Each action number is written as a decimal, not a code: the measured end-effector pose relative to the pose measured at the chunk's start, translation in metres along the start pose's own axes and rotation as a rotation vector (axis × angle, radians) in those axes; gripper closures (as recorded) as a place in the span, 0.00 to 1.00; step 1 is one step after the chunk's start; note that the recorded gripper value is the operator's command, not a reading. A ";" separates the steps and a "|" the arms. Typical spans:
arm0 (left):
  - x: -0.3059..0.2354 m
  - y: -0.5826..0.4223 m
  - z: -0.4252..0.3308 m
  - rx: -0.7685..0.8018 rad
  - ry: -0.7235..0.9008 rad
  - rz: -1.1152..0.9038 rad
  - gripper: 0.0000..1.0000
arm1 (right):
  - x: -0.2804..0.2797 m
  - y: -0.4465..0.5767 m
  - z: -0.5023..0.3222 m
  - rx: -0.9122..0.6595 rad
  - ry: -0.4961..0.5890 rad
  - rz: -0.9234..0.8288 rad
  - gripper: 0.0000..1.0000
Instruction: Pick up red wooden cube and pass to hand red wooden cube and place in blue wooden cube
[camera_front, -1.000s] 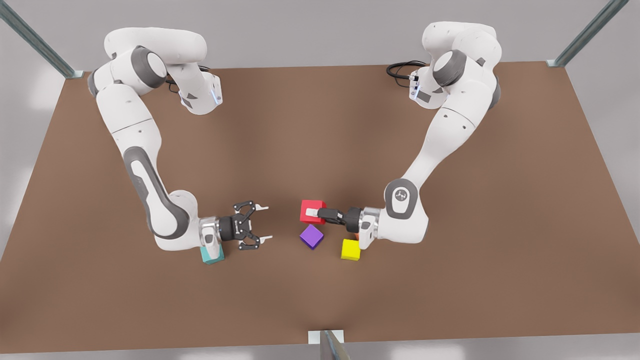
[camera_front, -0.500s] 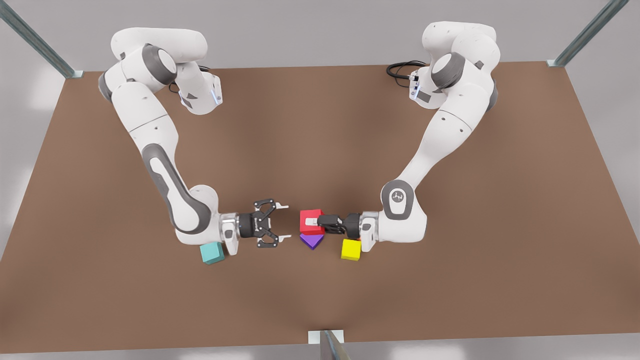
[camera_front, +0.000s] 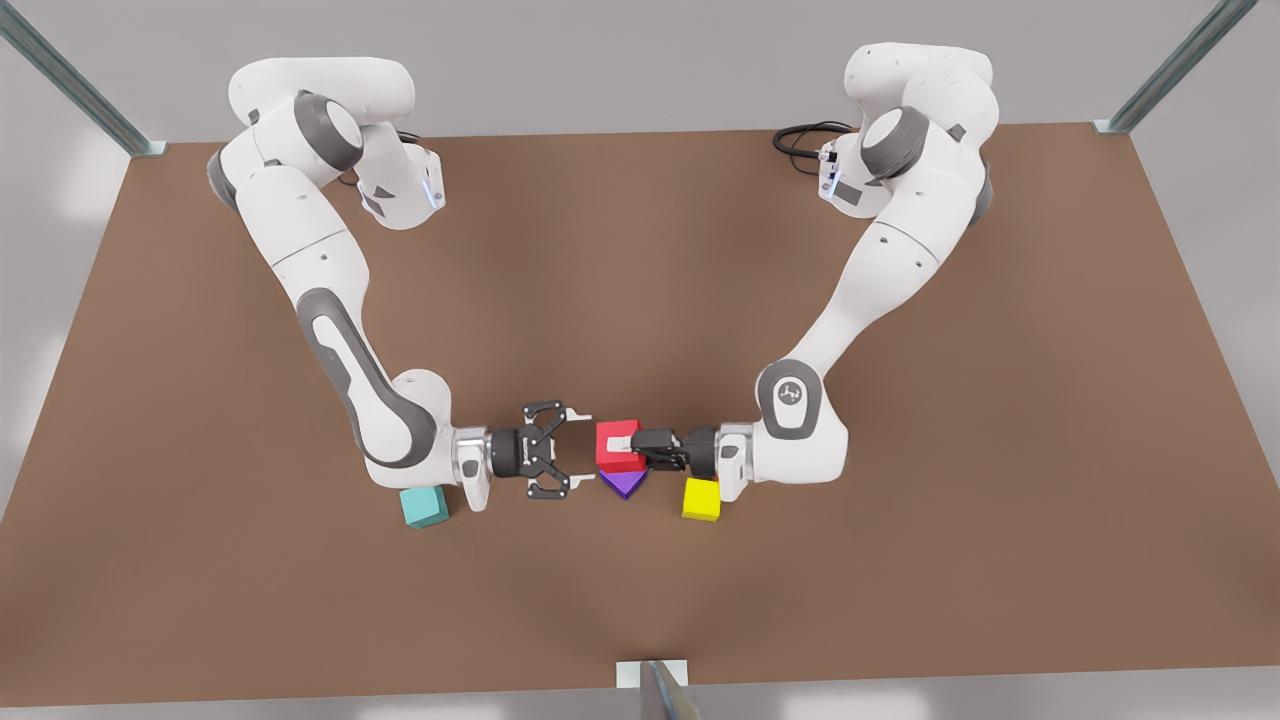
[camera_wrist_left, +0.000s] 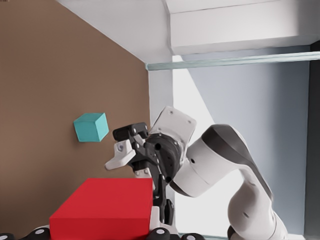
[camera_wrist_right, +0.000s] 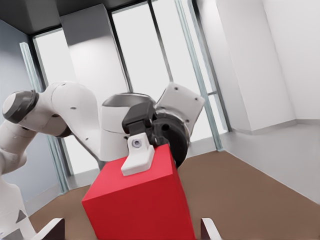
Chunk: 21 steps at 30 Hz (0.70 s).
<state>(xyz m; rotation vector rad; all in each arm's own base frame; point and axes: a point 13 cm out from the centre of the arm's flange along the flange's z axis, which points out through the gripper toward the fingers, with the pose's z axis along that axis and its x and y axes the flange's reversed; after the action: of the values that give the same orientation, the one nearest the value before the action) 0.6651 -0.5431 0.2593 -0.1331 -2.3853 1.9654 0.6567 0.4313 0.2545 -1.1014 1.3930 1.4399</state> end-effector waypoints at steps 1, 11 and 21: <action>-0.001 0.000 0.000 0.001 -0.002 0.002 0.31 | 0.000 0.000 0.000 0.000 0.000 -0.001 0.00; 0.003 -0.005 0.016 0.007 -0.009 0.025 0.31 | -0.003 -0.001 0.011 -0.002 -0.006 -0.010 0.00; 0.000 0.002 0.026 0.011 -0.029 0.028 0.31 | -0.008 -0.001 0.030 0.000 -0.009 -0.023 0.00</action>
<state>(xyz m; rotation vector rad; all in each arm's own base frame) 0.6627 -0.5681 0.2527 -0.1395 -2.4031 2.0066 0.6588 0.4610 0.2623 -1.1067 1.3700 1.4266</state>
